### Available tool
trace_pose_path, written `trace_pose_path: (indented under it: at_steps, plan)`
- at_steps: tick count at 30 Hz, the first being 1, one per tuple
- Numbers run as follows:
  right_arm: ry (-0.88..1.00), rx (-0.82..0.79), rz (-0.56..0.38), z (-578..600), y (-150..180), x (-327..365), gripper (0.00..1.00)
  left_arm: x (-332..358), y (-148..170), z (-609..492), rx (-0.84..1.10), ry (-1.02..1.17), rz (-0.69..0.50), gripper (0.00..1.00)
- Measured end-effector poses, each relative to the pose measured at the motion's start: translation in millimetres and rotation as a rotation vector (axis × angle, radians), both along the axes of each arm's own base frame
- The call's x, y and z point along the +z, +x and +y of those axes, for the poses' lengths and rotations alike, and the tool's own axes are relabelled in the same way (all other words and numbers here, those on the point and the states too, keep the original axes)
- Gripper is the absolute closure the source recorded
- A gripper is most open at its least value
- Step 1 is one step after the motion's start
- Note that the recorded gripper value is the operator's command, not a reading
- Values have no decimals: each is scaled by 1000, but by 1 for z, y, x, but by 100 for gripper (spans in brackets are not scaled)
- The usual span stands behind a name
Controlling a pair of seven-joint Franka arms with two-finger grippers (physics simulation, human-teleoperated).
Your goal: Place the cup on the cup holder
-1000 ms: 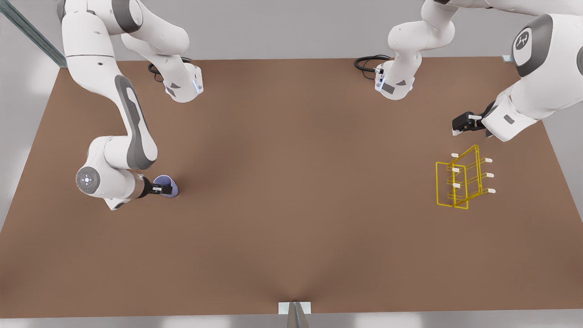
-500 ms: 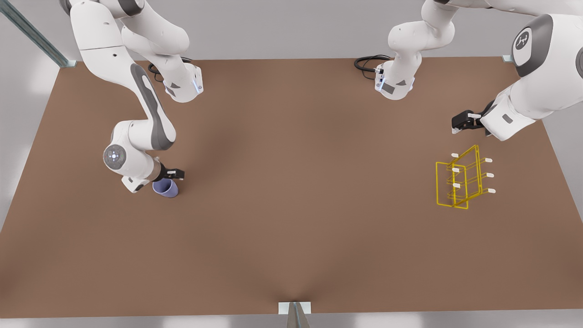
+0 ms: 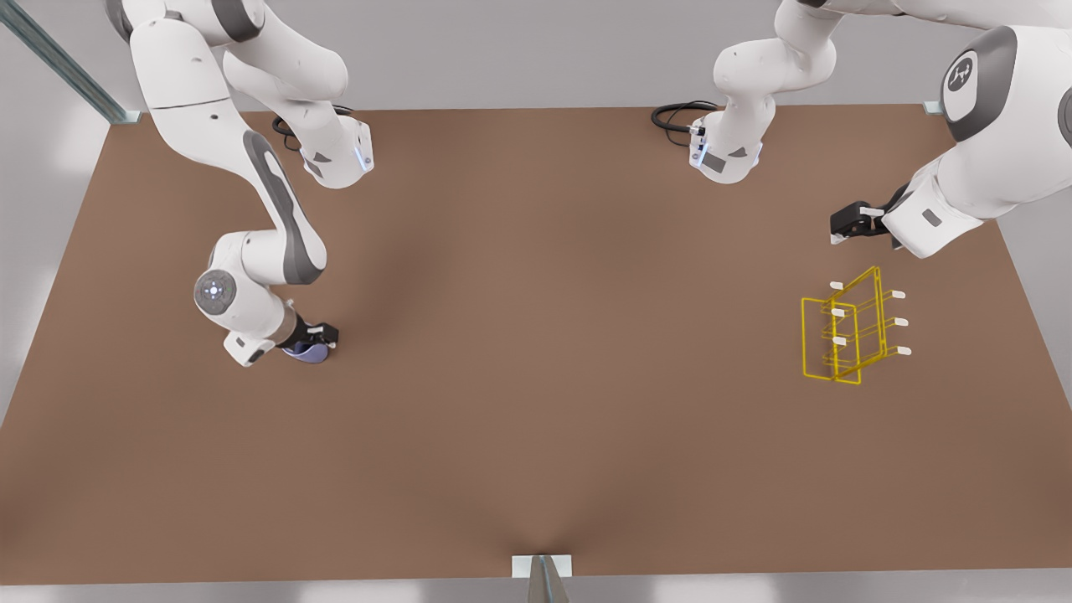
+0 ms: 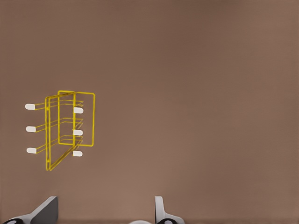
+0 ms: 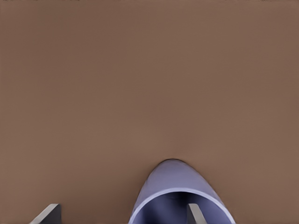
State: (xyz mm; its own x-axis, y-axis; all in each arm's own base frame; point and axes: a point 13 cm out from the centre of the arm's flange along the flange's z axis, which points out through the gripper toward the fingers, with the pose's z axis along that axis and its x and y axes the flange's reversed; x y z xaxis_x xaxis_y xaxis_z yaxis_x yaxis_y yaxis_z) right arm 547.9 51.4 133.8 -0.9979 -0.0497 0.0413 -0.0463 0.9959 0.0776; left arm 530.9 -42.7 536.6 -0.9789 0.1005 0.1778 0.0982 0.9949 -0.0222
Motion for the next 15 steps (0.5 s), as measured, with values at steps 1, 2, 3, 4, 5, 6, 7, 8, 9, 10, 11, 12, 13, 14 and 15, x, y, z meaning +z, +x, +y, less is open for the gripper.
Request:
trace_pose_path:
  at_steps: [1,2,3,4,5,6,7,8,9,10,11,12,13,14,15]
  plan:
    - [0,1,-2,0,0,-1,0,0,0,0,-1,0,0,0]
    - [0,2,-4,0,1,-1,0,0,0,0,-1,0,0,0]
    - [1,4,-3,1,1,-3,0,0,0,0,-1,0,0,0]
    - [2,5,0,1,0,-5,0,0,0,0,-1,0,0,0]
    - [2,7,4,1,-1,-9,0,0,0,0,-2,0,1,0]
    - [3,8,10,2,-2,-13,0,-1,0,0,-2,0,4,0]
    - [4,7,16,1,-3,-17,0,-3,0,0,-3,-1,7,0]
    - [5,7,21,1,-4,-21,0,-4,0,0,-3,-1,10,0]
    - [6,8,27,1,-5,-25,0,-6,1,0,-4,-1,12,0]
    - [6,8,29,2,-5,-27,0,-7,2,-1,-5,-2,15,0]
    - [5,11,30,2,-5,-29,0,-9,2,-1,-6,-2,17,0]
    - [2,13,30,2,-5,-30,9,-9,2,-1,-6,-2,18,0]
    - [1,15,30,2,-5,-30,21,-9,2,-1,-7,-2,19,0]
    - [0,15,29,1,-5,-31,25,-10,2,-1,-7,-3,20,0]
    - [-2,16,28,1,-4,-30,28,-10,2,-1,-7,-3,20,0]
